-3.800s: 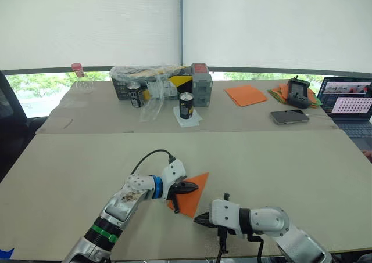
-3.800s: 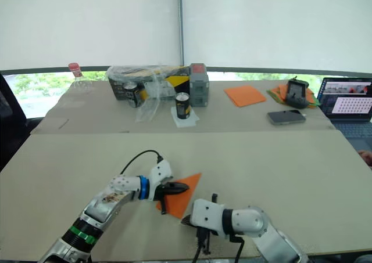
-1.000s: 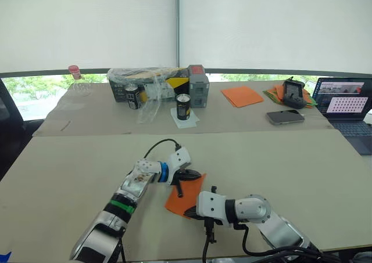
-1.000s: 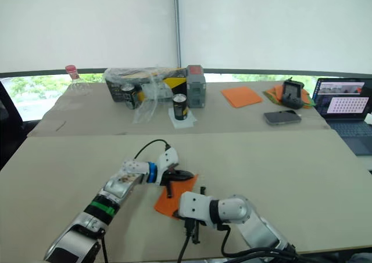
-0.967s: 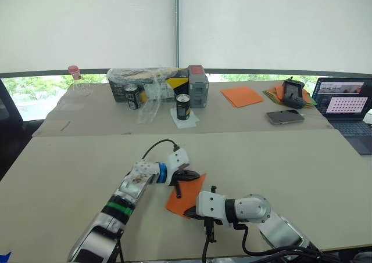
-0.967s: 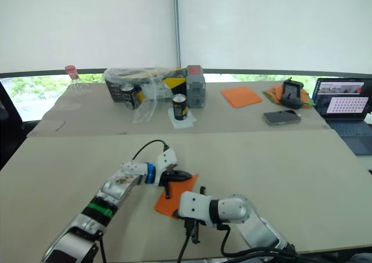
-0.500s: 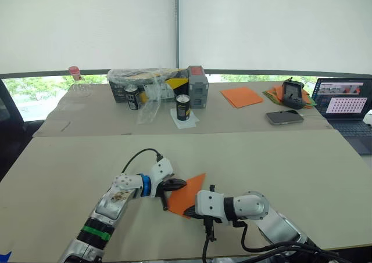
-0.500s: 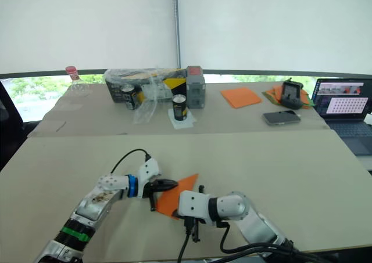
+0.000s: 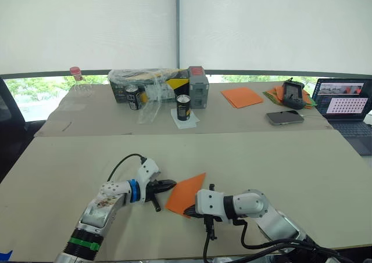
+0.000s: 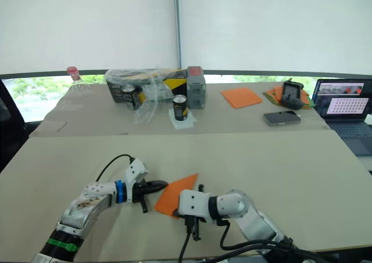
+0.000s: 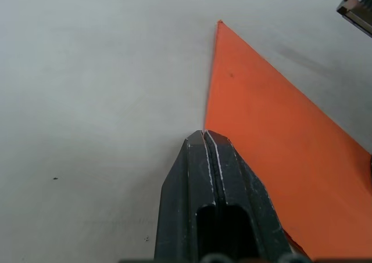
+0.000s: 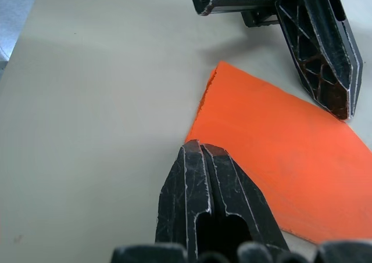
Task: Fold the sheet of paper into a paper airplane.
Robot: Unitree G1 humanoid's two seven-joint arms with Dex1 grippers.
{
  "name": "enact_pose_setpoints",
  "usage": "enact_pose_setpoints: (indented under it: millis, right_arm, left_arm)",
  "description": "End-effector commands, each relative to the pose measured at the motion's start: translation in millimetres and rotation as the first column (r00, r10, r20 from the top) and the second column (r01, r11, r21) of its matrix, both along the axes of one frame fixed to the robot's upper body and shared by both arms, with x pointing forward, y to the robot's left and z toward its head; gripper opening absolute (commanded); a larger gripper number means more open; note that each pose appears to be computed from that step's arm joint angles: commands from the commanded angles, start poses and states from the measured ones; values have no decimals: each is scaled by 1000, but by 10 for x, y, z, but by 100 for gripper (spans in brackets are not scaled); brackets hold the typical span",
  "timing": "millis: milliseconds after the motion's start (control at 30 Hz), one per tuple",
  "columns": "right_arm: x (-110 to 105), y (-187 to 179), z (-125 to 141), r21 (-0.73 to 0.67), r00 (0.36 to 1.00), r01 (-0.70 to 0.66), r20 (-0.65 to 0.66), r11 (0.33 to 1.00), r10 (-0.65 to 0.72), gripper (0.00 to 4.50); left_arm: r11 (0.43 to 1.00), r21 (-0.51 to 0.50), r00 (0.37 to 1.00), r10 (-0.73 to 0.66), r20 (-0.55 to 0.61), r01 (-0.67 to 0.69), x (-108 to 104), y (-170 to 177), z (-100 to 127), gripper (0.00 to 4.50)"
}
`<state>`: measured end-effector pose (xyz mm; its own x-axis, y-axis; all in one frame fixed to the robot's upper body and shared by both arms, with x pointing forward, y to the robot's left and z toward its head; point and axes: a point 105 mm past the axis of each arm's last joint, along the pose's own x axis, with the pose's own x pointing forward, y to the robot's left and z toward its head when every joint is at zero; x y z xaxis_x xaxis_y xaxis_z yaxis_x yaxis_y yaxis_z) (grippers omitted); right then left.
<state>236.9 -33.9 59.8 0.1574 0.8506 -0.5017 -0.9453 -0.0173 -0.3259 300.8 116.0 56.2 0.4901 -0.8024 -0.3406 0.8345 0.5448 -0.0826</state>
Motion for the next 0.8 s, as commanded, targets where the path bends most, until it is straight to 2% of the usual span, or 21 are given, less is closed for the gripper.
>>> enact_pose_setpoints:
  millis: [33,100,200,433,600,800]
  right_arm:
    - [39,-119,-131,-66,1000,26,-17,998,-27,0]
    - [95,-165,-108,-78,999,41,19,996,-39,0]
    - [227,-292,72,-66,993,82,93,994,-75,0]
    - [392,-560,416,-62,975,149,175,987,-136,0]
    - [473,-704,377,-130,970,192,178,973,-168,0]
    - [533,-580,200,-155,978,164,150,974,-141,0]
  left_arm:
    - [993,-52,994,110,-11,-110,105,167,64,1]
    - [991,-105,996,89,9,-87,93,175,199,1]
    - [988,-151,999,21,26,-17,11,214,347,1]
    - [988,-147,999,-38,13,40,-52,258,351,1]
    - [988,-141,998,-68,3,68,-90,215,322,1]
    - [986,-115,992,-121,-32,117,-245,194,245,1]
